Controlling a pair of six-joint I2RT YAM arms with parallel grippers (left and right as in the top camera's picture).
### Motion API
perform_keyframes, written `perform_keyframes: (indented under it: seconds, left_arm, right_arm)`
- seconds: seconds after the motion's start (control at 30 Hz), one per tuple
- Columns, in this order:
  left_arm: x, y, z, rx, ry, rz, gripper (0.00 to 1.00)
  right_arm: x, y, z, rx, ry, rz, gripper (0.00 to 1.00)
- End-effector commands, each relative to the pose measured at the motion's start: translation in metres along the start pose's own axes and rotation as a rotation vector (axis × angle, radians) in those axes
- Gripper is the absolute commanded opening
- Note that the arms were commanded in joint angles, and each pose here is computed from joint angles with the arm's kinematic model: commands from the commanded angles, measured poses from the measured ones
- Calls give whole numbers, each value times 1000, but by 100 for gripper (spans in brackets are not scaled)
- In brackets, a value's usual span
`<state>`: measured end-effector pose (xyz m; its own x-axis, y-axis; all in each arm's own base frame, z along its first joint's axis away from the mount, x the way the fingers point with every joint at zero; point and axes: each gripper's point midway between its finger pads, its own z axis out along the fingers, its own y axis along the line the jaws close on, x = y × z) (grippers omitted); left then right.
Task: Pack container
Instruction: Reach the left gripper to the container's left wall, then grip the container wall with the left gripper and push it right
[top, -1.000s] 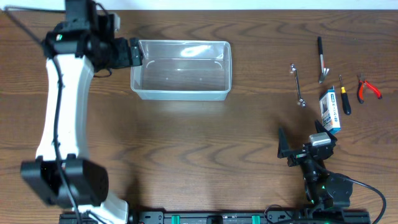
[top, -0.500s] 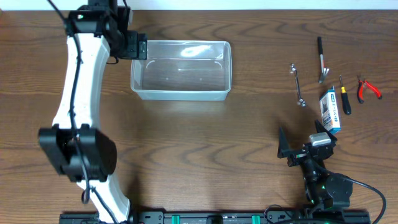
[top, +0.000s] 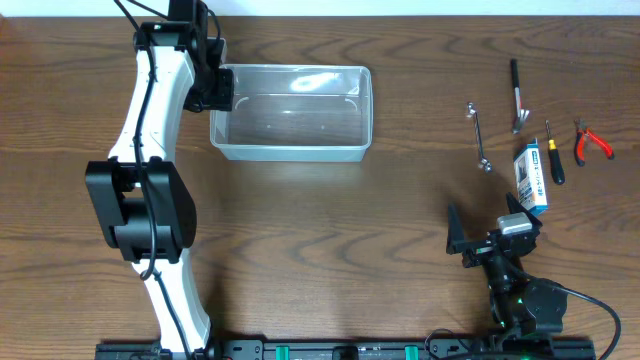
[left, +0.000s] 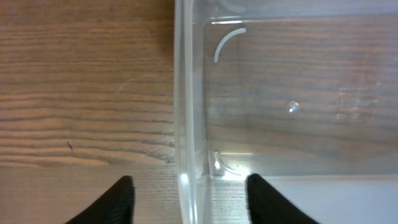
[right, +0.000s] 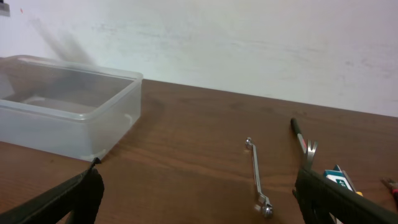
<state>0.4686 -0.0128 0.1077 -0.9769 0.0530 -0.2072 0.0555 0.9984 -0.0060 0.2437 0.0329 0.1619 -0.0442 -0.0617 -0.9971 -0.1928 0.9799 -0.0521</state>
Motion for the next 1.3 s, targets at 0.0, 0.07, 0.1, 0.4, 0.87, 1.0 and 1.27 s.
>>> perform_keyframes:
  seconds: [0.0,0.07,0.1,0.4,0.87,1.0,1.27]
  left_arm:
    - [1,2,8,-1,19,-9,45]
    - [1,2,10,0,23,-13,45]
    - [1,2,11,0,23,-14,45]
    - [-2,2,14,-1,12,-53,40]
    - [3,-3,34,25,56,-82,40]
    - [4,-3,34,28,58,-94,38]
    - [5,-6,34,43,66,-109,26]
  right_arm:
    - [0,2,0,-9,-3,-10,99]
    - [0,2,0,-9,-3,-10,99]
    - [0,2,0,-9,-3,-10,99]
    - [0,2,0,-9,-3,-10,99]
    - [0,2,0,-9,-3,-10,99]
    - [0,2,0,-9,-3,-10,99]
    - [0,2,0,-9,-3,-10,99]
